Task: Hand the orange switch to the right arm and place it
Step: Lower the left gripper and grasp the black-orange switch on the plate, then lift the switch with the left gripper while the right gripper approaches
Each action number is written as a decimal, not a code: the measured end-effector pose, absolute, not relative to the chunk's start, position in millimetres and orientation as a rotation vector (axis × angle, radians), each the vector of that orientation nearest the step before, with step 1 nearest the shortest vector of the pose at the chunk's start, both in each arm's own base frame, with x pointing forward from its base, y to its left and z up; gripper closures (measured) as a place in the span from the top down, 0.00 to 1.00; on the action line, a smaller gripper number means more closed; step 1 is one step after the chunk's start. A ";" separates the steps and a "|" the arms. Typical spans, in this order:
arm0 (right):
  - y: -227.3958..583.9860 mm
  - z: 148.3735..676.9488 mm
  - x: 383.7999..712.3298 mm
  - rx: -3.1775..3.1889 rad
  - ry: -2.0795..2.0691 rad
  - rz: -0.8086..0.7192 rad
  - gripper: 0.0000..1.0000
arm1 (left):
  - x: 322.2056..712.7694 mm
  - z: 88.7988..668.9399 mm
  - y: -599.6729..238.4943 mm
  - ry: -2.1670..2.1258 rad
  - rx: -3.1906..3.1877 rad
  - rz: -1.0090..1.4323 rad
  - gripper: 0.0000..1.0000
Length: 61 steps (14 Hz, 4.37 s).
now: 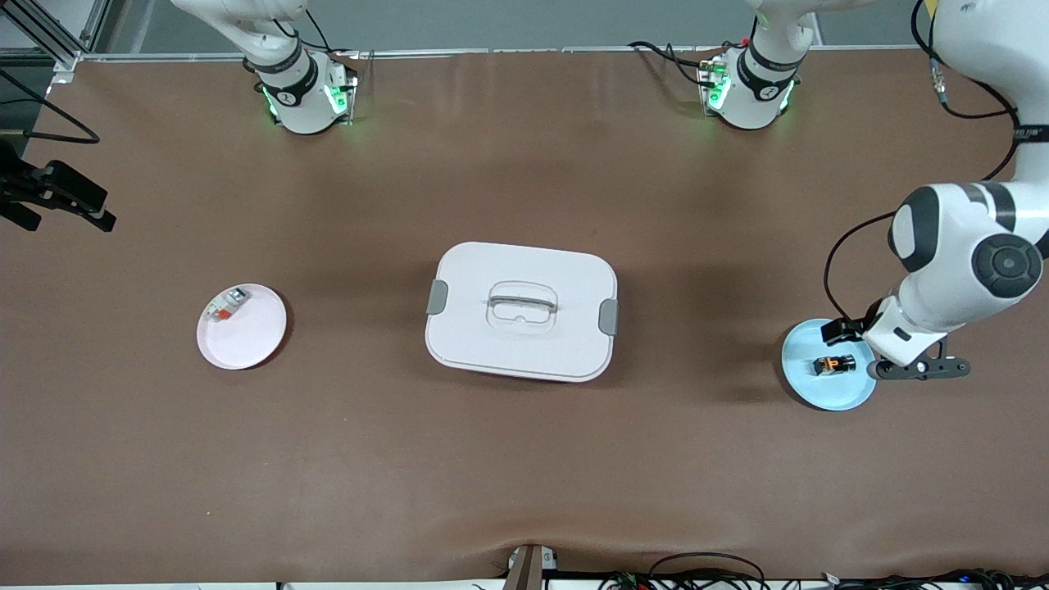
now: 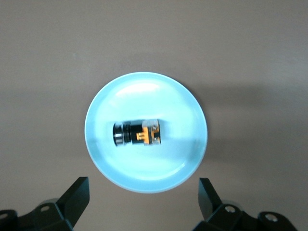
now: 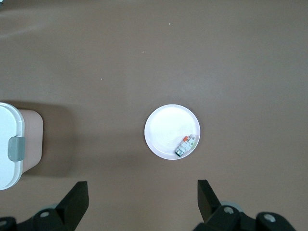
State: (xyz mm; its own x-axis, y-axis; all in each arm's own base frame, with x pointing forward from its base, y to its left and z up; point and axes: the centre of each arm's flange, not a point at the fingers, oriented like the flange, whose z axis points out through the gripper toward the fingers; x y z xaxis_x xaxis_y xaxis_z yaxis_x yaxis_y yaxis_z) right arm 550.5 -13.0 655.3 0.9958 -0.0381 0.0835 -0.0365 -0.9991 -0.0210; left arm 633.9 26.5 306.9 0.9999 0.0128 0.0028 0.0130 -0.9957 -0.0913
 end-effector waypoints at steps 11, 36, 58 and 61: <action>-2.9 655.4 550.8 -3.128 0.024 -0.132 1.00 | 641.2 213.8 57.9 -0.036 -3.073 -0.049 1.00; 37.6 640.4 561.1 -3.121 -0.091 -0.117 1.00 | 649.0 415.9 -59.7 -0.104 -3.163 -0.097 0.73; 270.8 583.5 526.5 -2.633 0.363 -0.010 1.00 | 596.2 519.8 -289.9 -1.555 -3.192 0.481 0.73; 292.3 568.7 519.2 -2.521 0.435 -0.015 1.00 | 595.5 516.3 -303.8 -1.663 -3.153 0.554 0.73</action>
State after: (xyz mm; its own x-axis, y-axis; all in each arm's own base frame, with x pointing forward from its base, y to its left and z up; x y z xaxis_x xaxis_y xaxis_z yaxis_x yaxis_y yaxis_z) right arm 519.2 292.3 568.7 0.9469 -0.3106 -0.0832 -0.3043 -0.7819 -0.5442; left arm 595.5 -303.8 516.3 0.5528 0.6940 -0.4612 0.8319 -0.4912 0.2581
